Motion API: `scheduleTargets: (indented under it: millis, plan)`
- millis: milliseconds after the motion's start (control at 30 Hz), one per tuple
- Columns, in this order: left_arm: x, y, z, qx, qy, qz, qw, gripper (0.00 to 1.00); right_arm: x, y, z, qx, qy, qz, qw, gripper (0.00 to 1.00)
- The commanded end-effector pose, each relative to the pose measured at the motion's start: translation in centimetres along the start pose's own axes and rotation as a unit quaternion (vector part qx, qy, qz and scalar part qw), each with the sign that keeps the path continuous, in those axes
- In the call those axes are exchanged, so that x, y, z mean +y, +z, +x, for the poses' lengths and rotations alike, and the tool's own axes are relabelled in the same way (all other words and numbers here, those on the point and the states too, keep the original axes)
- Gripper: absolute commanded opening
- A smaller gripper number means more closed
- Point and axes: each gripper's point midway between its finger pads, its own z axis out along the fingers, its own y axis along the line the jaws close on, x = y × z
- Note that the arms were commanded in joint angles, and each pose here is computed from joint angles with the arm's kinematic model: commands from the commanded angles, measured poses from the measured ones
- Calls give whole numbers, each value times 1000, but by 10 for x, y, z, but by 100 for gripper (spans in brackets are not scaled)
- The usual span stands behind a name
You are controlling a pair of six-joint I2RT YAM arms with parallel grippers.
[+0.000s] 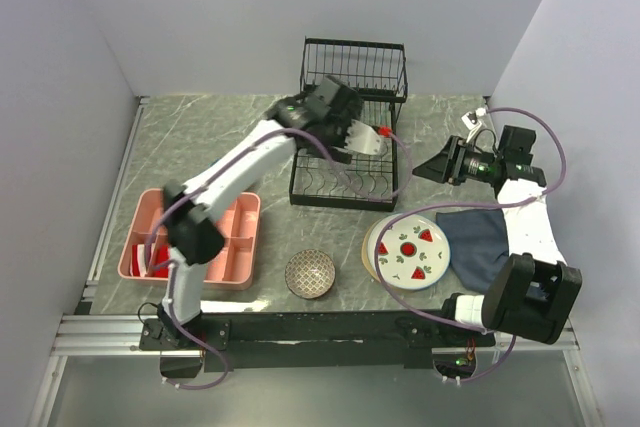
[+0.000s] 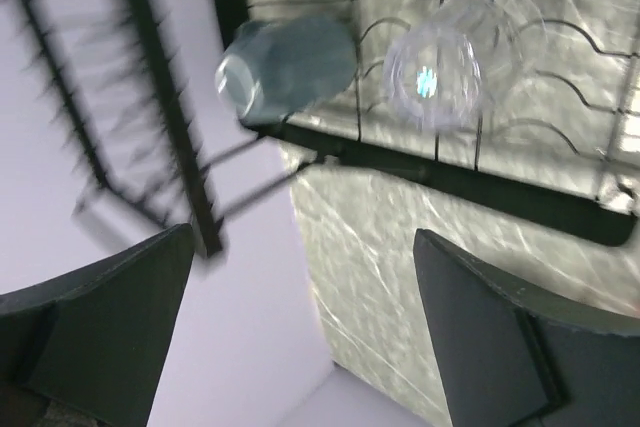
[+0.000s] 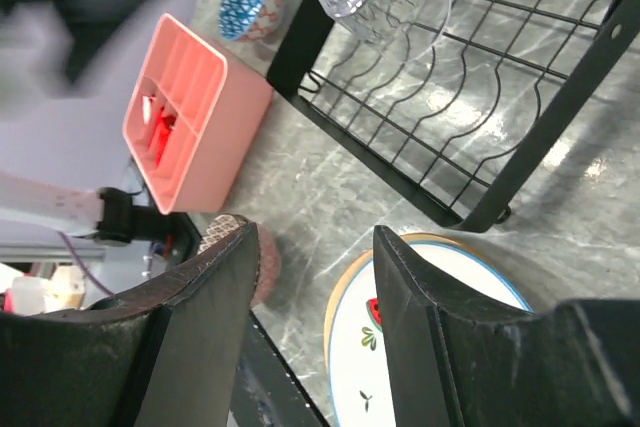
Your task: Load the mixed dishes into the dish rack
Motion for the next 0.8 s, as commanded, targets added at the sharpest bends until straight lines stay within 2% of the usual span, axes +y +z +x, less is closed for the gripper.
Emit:
scheduleTargets:
  millis: [0, 67, 100, 133, 167, 200, 233, 267, 300, 333, 367, 433, 467, 500, 567, 667, 767]
  plan:
    - [-7, -59, 14, -35, -111, -24, 993, 97, 13, 2, -12, -5, -65, 14, 998, 57]
    - [-8, -68, 24, -54, -180, -31, 982, 97, 32, 19, -1, 29, -151, 10, 988, 56]
    - [-1, -76, 27, -77, -275, -65, 956, 99, 28, 26, 2, 45, -189, 45, 980, 53]
    - [3, -80, 49, -77, -338, -81, 934, 99, 52, 44, 19, 76, -240, 21, 967, 49]
    - [3, -83, 58, -88, -391, -88, 912, 97, 55, 50, 23, 85, -270, 25, 959, 43]
    - [-4, -86, 68, -104, -488, -99, 861, 88, 51, 56, 24, 92, -286, 50, 952, 24]
    - [-10, -84, 79, -107, -535, -100, 832, 81, 49, 65, 24, 100, -294, 63, 948, 7]
    - [-17, -83, 94, -110, -578, -94, 803, 71, 54, 77, 30, 112, -303, 70, 944, 0]
    - [-40, -72, 97, -101, -624, -71, 772, 36, 46, 82, 27, 114, -316, 99, 937, 0]
    - [-44, -67, 98, -106, -646, -67, 753, 13, 45, 93, 27, 129, -332, 100, 929, 0]
    - [-53, -61, 96, -105, -670, -54, 733, 1, 53, 105, 35, 148, -393, 83, 904, 0]
    - [-69, -46, 101, -88, -699, -45, 708, 1, 45, 122, 30, 156, -459, 115, 867, 0]
    - [-72, -43, 102, -83, -710, -44, 698, 1, 50, 131, 35, 161, -503, 102, 843, 0]
    - [-77, -37, 106, -73, -727, -44, 681, 1, 52, 138, 34, 159, -525, 102, 830, 0]
    - [-80, -33, 114, -64, -741, -46, 667, 1, 46, 154, 29, 147, -564, 114, 804, 0]
    - [-84, -30, 128, -51, -752, -44, 656, 1, 41, 179, 36, 166, -584, 117, 786, 0]
    - [-83, -31, 143, -45, -763, -54, 643, 1, 35, 202, 38, 179, -574, 119, 790, 0]
